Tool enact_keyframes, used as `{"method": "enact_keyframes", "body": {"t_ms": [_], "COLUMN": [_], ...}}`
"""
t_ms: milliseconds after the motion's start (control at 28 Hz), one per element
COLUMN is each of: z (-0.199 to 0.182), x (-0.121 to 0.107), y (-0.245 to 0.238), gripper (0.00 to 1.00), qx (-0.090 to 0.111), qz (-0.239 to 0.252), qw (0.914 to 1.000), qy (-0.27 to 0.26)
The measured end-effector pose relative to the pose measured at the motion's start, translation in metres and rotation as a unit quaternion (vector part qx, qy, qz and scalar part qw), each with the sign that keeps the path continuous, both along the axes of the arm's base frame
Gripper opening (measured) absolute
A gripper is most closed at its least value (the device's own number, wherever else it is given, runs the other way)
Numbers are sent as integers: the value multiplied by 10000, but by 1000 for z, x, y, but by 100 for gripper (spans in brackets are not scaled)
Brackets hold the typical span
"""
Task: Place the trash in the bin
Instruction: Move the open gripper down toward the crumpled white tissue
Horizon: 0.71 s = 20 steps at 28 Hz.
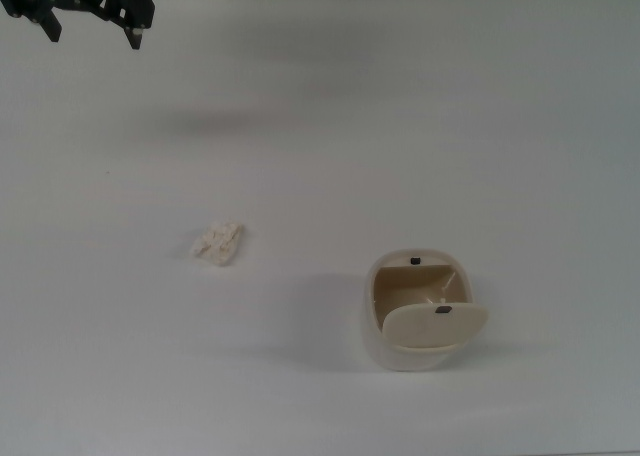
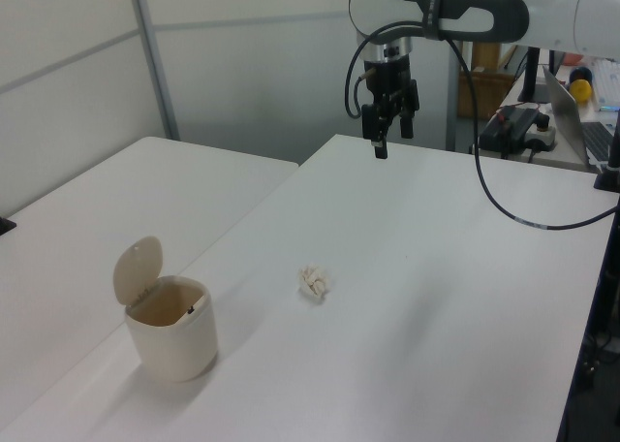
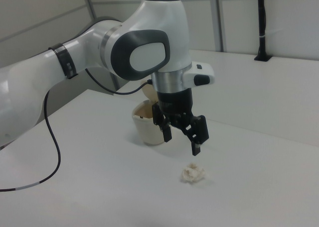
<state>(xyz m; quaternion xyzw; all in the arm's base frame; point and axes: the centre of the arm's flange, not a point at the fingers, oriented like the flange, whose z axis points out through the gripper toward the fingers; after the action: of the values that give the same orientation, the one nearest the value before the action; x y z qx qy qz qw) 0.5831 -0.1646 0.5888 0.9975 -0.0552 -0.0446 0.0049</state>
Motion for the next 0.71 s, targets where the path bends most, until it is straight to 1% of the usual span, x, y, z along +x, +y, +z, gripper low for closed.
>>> {"method": "enact_keyframes", "body": {"t_ms": [214, 429, 571, 714], "z": [0, -8, -27, -59], "x": [0, 4, 16, 33], "y": [0, 8, 24, 43], "gripper": [100, 100, 100, 100], "qx": [13, 87, 68, -9], "qz": [-3, 67, 173, 105], "qw": [10000, 9999, 9998, 9999], "qy": [-3, 38, 39, -44]}}
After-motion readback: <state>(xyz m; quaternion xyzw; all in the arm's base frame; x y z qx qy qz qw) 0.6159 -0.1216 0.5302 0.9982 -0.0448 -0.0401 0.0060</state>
